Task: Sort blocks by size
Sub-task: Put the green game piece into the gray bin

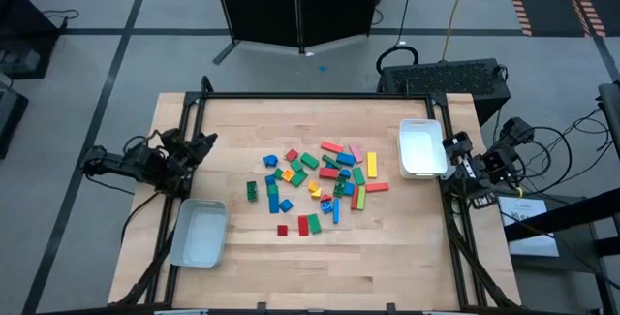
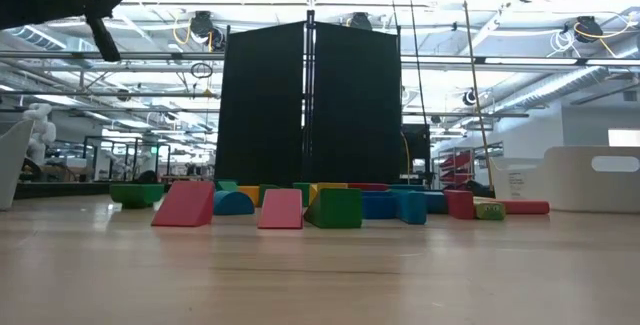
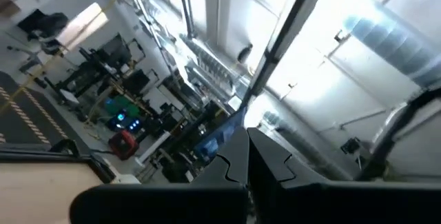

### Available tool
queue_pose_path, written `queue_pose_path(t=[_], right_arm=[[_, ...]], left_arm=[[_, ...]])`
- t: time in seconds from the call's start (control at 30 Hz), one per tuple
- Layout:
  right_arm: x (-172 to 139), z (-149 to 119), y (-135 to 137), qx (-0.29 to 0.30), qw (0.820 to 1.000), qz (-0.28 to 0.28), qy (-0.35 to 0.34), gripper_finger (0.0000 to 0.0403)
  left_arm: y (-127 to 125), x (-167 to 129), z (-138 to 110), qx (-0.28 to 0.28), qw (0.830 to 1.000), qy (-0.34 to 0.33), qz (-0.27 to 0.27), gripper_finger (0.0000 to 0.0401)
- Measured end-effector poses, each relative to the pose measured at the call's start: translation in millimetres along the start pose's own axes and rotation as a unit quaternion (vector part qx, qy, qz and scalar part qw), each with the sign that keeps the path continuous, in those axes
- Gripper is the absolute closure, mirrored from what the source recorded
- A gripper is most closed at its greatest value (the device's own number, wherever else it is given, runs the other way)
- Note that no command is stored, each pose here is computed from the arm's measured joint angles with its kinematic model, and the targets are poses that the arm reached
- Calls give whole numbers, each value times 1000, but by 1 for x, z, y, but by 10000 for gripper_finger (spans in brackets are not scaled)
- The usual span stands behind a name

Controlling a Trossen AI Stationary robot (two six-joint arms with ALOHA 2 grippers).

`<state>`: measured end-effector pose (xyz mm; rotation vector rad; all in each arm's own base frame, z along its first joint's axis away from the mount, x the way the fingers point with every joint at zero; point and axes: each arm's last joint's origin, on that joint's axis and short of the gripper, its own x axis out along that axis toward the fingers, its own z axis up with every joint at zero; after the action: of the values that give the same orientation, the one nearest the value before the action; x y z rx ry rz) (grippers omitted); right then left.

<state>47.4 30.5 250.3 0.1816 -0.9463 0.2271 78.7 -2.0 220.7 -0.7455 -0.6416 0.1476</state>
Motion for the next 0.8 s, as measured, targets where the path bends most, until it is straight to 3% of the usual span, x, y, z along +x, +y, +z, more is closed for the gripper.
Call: queue_pose_path(t=[0.2,0.37,0.43,0.53,0.67,0.8], right_arm=[[0,4,-3,31,999,-35,-15,90],[-1,1,-8,44,991,-122,18,90],[-1,-1,-9,55,987,-148,33,90],[-2,-4,-11,72,975,-201,55,90],[-3,-9,-11,86,966,-230,81,90],[-4,-13,-10,76,966,-227,99,90]], left_arm=[[-22,13,14,12,998,51,-46,401],[-51,43,27,96,985,140,-10,401],[-57,55,23,142,964,220,36,401],[-60,67,13,198,914,340,99,401],[-64,85,-9,206,862,452,95,381],[-67,102,-29,210,834,506,69,342]])
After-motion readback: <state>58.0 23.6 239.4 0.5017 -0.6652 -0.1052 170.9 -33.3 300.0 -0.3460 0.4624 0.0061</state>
